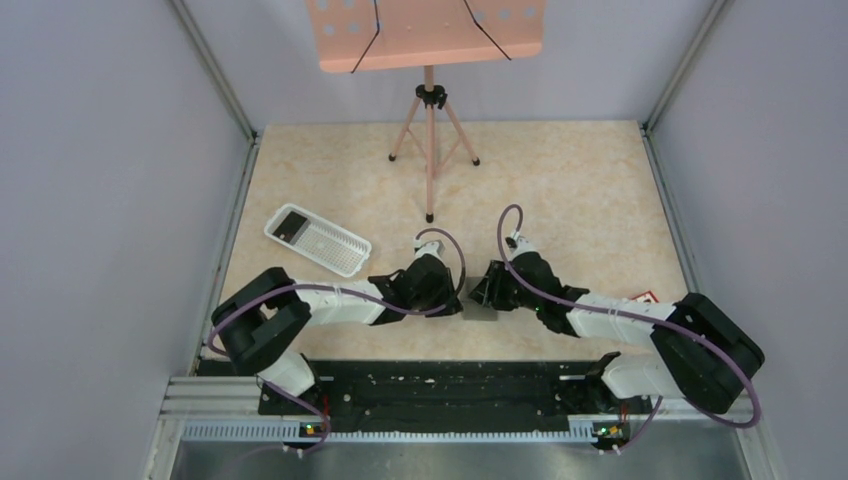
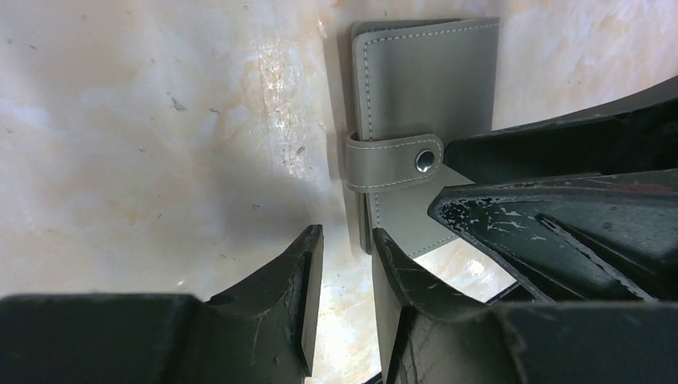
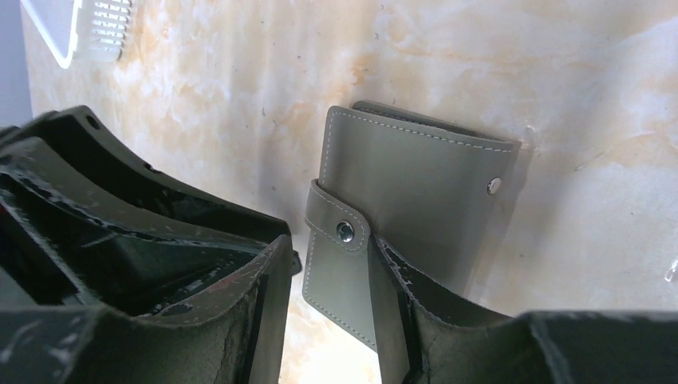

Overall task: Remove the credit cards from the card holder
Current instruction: Open the card holder at the center of the board.

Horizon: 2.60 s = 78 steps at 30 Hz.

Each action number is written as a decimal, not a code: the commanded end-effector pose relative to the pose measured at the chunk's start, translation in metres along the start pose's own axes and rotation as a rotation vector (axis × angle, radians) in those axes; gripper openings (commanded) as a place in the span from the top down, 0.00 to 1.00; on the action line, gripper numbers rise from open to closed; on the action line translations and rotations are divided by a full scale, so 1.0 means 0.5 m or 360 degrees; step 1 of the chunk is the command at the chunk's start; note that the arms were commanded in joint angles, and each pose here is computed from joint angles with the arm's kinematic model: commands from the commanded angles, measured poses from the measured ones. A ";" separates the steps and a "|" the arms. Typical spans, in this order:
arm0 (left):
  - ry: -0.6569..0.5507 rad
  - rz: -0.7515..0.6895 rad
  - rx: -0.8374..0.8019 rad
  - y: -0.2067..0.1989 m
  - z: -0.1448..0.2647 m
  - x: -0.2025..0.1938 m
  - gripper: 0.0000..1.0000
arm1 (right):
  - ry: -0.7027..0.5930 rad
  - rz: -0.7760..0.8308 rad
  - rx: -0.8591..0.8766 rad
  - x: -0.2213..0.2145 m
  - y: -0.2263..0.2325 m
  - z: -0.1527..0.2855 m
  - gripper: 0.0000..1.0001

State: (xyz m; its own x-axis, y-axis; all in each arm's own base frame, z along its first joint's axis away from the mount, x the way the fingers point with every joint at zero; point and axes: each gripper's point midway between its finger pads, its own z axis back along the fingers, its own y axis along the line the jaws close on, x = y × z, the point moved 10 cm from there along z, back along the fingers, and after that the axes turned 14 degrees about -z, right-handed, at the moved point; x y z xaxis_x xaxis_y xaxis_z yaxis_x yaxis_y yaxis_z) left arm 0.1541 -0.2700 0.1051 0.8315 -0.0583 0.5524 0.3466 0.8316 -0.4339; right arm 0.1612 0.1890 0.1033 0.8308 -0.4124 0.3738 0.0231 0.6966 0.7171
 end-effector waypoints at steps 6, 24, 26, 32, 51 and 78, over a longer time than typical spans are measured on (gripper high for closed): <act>-0.0040 0.0025 -0.0165 -0.029 -0.026 0.019 0.67 | -0.0032 -0.0129 0.0104 -0.001 0.004 -0.009 0.62; 0.0005 0.0029 -0.0123 -0.017 -0.045 0.004 0.85 | 0.0005 -0.0287 0.0466 -0.015 0.026 0.001 0.88; 0.0006 0.0029 -0.0122 -0.015 -0.044 0.002 0.85 | 0.0006 -0.0290 0.0439 -0.016 0.021 -0.004 0.92; -0.0006 0.0029 -0.0101 -0.012 -0.034 0.003 0.85 | -0.0005 -0.0204 0.0409 -0.006 0.031 0.003 0.91; -0.0030 -0.0263 0.0229 -0.064 -0.026 0.090 0.65 | -0.0109 -0.0056 0.0094 0.042 -0.056 0.085 0.46; 0.0157 -0.0198 0.0091 -0.035 -0.042 0.019 0.88 | 0.0006 -0.0289 0.0256 0.019 -0.066 0.047 0.37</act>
State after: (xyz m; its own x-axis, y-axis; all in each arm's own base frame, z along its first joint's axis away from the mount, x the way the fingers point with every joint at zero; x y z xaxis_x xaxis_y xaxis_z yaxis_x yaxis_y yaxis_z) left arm 0.1706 -0.2975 0.1057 0.8103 -0.2311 0.5385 0.4331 0.8552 -0.2846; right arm 0.1516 0.1440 0.0909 0.8231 -0.5064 0.2570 0.0994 0.5740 0.8128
